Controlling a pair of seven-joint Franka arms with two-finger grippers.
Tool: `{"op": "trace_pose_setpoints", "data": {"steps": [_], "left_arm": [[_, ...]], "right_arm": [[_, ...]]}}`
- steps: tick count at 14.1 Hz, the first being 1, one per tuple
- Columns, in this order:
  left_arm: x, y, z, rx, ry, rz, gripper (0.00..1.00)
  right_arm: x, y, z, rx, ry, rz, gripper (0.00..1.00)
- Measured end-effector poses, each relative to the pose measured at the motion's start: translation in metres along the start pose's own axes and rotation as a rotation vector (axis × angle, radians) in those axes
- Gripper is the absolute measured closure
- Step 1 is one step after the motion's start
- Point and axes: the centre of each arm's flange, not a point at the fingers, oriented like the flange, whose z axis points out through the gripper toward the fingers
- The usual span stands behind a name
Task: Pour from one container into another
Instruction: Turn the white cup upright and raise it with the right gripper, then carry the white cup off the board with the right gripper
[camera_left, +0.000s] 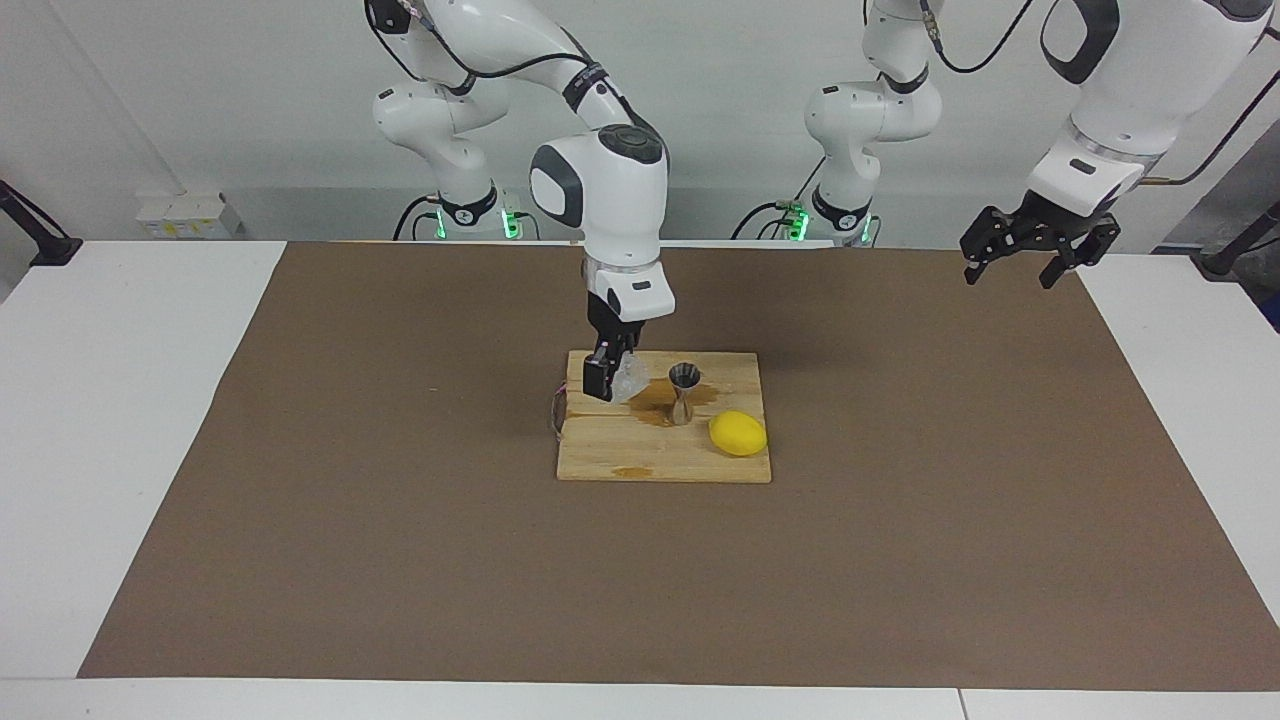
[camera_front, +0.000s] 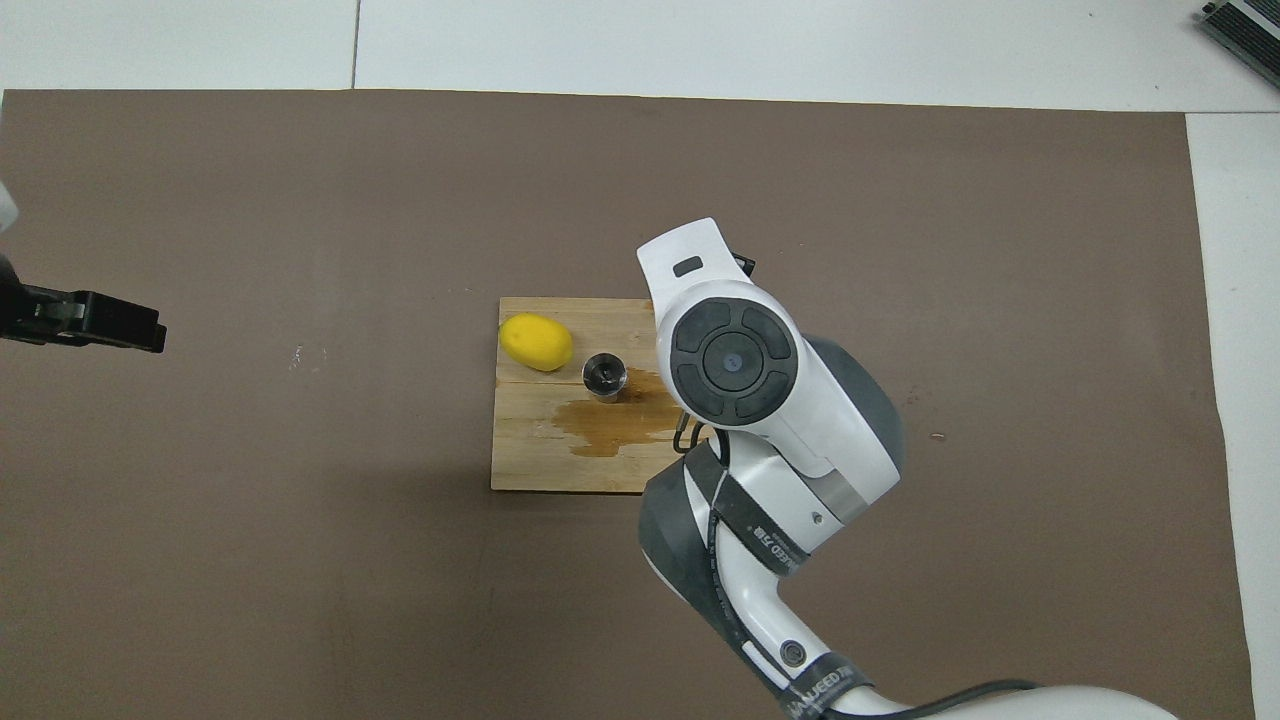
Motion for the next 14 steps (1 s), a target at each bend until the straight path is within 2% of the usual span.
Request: {"op": "trace_pose_setpoints", "data": {"steps": [5,12,14], "left_arm": [[0.000,0.000,0.000,0.000,0.000,0.000,0.00],[0.000,0.000,0.000,0.000,-0.001,0.000,0.00],[0.000,0.001,0.000,0.000,-0.001,0.000,0.00]], "right_arm": [[-0.018,0.020,0.001,0.044,0.054,0.025,0.44],[-0.076,0.046,0.017,0.119,0.149,0.019,0.44],[-0.094,0.052,0.026,0.154,0.198,0.013,0.44]]}}
